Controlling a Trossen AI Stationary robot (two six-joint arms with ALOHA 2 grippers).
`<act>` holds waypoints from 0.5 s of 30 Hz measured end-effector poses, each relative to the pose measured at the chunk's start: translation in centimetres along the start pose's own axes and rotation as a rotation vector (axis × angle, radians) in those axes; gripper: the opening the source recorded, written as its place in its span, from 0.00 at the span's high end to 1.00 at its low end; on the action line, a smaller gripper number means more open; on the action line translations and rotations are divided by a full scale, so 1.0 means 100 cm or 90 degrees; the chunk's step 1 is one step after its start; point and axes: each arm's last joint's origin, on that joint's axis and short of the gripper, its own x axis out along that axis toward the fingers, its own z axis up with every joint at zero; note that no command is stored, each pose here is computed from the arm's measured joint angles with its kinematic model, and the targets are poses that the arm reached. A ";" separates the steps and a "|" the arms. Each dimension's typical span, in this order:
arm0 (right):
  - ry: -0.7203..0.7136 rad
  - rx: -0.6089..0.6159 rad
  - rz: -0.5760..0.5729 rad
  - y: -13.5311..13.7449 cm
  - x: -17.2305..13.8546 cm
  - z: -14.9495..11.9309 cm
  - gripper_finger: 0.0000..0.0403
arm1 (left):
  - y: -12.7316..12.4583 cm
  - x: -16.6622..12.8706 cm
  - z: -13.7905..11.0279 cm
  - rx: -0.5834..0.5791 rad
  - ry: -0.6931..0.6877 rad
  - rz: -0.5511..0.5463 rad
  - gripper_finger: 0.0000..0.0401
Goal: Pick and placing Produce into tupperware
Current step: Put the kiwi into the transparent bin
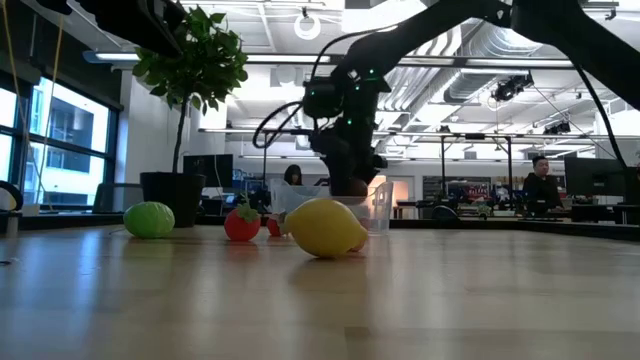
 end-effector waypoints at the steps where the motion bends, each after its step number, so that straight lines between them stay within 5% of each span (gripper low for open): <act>1: 0.003 0.002 -0.003 0.000 0.001 0.000 0.43 | 0.000 0.000 0.000 0.000 0.000 0.000 0.99; 15: 0.019 0.015 -0.029 -0.005 0.006 -0.002 0.43 | 0.000 0.000 0.000 0.000 0.000 0.000 0.99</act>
